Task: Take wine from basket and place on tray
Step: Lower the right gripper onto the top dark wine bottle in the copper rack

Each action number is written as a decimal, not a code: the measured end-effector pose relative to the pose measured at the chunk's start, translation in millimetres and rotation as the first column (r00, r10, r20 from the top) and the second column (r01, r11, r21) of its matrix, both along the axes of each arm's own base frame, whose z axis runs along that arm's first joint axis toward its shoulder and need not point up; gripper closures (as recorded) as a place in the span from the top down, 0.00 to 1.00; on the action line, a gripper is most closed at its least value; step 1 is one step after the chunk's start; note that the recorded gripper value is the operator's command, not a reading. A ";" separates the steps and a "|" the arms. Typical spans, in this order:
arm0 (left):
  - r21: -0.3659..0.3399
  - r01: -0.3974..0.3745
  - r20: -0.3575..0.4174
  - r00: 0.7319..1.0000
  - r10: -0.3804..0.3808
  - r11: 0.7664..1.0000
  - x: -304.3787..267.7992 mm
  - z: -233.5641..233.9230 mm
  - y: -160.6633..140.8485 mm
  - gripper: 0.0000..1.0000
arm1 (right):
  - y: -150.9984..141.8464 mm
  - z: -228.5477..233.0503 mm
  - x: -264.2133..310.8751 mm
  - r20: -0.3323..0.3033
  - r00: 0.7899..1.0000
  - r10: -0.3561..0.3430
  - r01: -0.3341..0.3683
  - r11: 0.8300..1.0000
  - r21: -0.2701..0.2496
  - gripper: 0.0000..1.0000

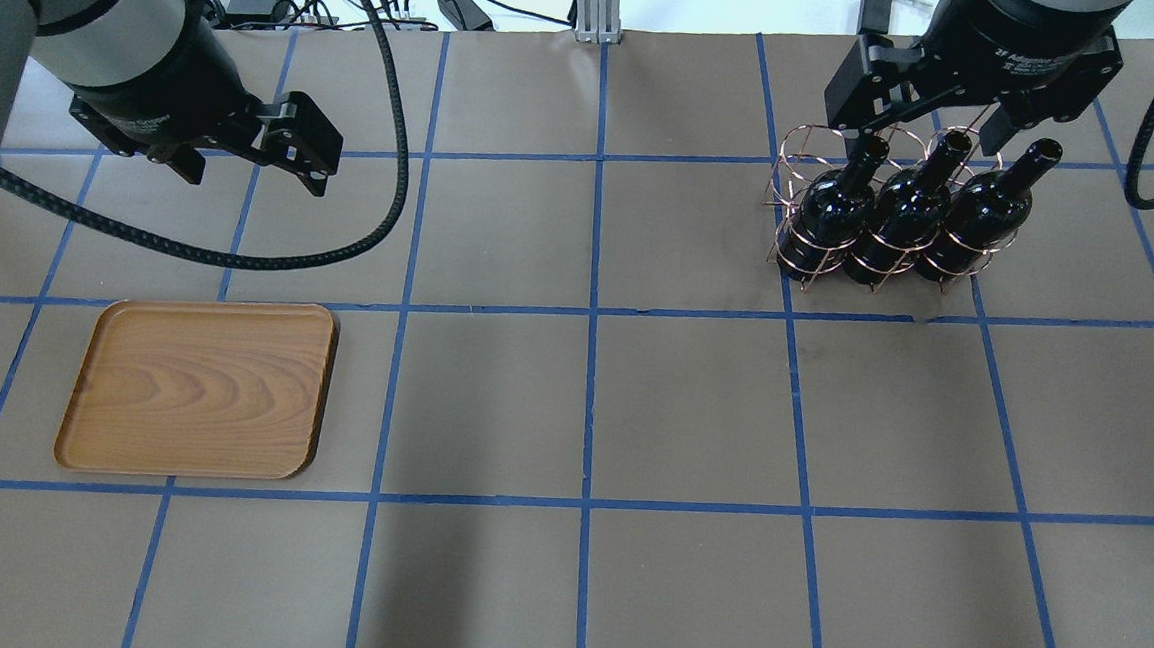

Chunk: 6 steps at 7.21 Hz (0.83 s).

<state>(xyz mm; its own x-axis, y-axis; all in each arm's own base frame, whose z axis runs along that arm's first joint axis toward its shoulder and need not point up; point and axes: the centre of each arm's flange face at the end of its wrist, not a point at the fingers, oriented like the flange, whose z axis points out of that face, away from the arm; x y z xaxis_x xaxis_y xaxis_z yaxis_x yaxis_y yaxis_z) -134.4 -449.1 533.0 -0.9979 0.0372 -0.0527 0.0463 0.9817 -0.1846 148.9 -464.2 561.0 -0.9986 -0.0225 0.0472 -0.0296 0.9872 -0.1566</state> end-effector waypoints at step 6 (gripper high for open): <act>0.024 -0.046 -0.025 0.999 0.047 0.999 20.1 -8.0 -5.7 1.00 | -28.1 -30.1 -27.6 0.001 0.999 0.048 -0.048 0.997 0.060 1.00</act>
